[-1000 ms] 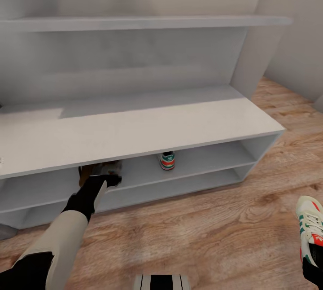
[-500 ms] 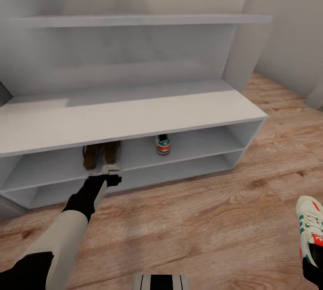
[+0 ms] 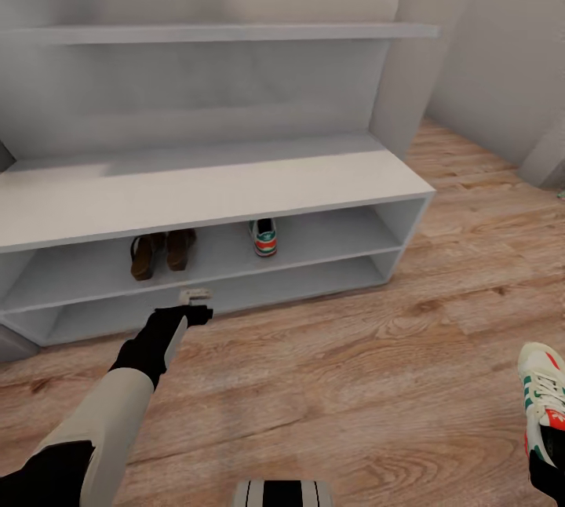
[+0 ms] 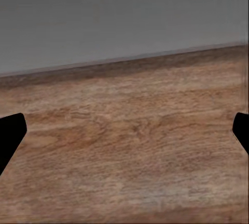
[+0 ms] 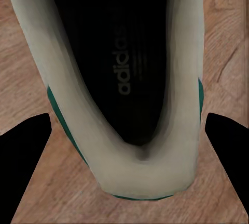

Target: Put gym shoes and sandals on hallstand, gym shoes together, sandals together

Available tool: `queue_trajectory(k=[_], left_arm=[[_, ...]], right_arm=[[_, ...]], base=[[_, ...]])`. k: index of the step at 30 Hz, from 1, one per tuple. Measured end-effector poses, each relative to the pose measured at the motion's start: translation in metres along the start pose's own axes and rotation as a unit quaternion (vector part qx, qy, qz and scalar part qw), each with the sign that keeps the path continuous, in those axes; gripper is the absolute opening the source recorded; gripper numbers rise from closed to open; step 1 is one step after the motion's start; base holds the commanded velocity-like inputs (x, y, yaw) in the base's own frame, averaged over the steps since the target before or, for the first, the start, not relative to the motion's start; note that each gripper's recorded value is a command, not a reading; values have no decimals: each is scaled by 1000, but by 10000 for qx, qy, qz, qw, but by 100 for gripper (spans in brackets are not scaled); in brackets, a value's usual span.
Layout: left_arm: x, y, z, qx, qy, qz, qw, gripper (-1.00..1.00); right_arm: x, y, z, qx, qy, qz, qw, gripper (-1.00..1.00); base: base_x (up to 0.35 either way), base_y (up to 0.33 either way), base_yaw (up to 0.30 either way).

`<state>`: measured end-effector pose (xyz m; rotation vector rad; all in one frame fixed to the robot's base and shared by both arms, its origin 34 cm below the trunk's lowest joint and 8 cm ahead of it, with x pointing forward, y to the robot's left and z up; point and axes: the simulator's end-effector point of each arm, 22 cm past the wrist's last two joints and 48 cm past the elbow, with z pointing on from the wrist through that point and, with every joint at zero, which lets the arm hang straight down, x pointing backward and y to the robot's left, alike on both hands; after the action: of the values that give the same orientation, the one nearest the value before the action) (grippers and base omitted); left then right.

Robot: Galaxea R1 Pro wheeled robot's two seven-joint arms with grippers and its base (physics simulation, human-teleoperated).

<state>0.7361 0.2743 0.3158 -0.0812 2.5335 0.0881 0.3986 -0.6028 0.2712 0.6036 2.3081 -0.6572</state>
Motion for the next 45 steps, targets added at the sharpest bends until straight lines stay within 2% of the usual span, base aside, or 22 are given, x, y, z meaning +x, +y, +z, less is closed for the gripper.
queue_trajectory(k=[2,6,10,15,17,19,23,28,32,36,37,42,45], left_arm=[[-2,0,0,2,-44,6,10000,100],[-10,-3,0,23,-316,-8,9995,100],[3,-4,2,49,-459,-27,9989,100],[62,-4,6,209,-455,-136,9987,100],[105,-4,3,506,-497,-116,9974,100],[133,2,-2,784,-632,-12,9949,100],[186,15,-20,1304,-715,135,9888,100],[231,32,-41,1721,-715,80,9824,100],[264,44,-60,1926,-802,169,9778,100],[293,40,-79,2182,-821,279,9721,100],[309,37,-88,2299,-773,309,9696,100],[321,31,-99,2443,-823,386,9654,100],[322,32,-100,2446,-838,384,9652,100]], right_arm=[[0,0,0,-1,1,1,10000,-100],[1,1,0,-5,4,0,10000,-100],[1,1,0,-9,10,-1,10000,-100],[9,2,-1,-9,92,-5,10000,-100],[13,3,-1,-26,125,-5,9999,-100],[14,4,-1,-39,126,-4,9999,-100],[21,4,-2,-45,194,-7,9998,-100],[29,4,-2,-38,268,-5,9996,-100],[30,3,-2,-36,280,-10,9996,-100],[31,4,-2,-42,292,-11,9996,-100],[31,4,-2,-47,293,-14,9996,-100],[32,5,-3,-49,296,-13,9996,-100],[30,6,-3,-58,280,-20,9996,-100]], base=[[-20,-269,0],[-7,-271,0],[-2,-272,0],[0,-255,0],[0,-210,0],[0,-178,0],[0,-76,0],[0,-16,0],[0,-2,0],[0,0,0],[0,0,0],[0,0,0],[0,-13,0]])
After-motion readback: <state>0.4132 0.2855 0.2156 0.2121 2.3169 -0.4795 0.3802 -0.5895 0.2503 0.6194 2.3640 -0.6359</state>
